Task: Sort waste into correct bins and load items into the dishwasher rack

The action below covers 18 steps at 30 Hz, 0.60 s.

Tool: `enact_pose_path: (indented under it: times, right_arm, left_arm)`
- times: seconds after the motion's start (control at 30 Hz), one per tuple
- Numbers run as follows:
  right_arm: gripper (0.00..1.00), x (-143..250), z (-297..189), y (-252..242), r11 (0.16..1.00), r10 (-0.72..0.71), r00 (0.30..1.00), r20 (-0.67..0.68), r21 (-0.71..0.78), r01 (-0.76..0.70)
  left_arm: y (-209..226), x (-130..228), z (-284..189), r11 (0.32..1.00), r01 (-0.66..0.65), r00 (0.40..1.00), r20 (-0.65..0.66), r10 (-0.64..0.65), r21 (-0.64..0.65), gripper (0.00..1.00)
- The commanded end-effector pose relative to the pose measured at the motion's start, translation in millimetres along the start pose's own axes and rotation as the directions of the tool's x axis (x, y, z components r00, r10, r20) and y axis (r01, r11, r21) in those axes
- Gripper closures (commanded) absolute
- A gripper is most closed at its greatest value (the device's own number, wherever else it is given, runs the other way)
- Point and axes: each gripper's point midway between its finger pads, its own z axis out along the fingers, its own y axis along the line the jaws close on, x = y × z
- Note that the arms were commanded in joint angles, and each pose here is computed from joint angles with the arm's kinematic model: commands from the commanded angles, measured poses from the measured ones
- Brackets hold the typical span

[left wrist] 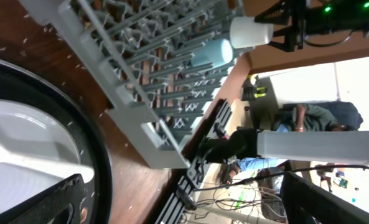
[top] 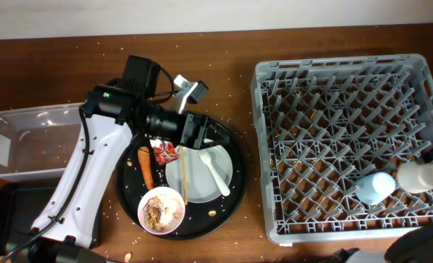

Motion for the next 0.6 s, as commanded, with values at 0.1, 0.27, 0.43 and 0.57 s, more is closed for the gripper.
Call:
enact_pose_path:
  times: [0.1,0.27,0.43,0.57]
  right_arm:
    - [0.19,-9.1,-53.9,25.3,0.994,-0.031,0.994,0.104,-0.104,0.041]
    - [0.19,75.5,-135.5,118.5,0.784,-0.393,0.875,0.283,-0.394,0.480]
    - [0.13,215.0,-156.9,167.2,0.411,-0.751,0.582,0.311,-0.469,0.781]
    - [0.18,296.9,-90.2,216.7,0.224,-0.906,0.336,0.256,-0.383,0.896]
  left_arm:
    - [14.8,4.9,-3.3,0.995,0.018,1.000,-0.018,-0.020,-0.099,0.01]
    - [85.8,41.5,-27.1,0.806,0.140,0.974,-0.069,-0.218,-0.576,0.01]
    - [142.6,90.2,-39.0,0.447,0.260,0.905,0.055,-0.421,-0.856,0.21]
    - [127.2,63.3,-142.4,0.344,0.469,0.860,0.332,-0.387,-0.814,0.20]
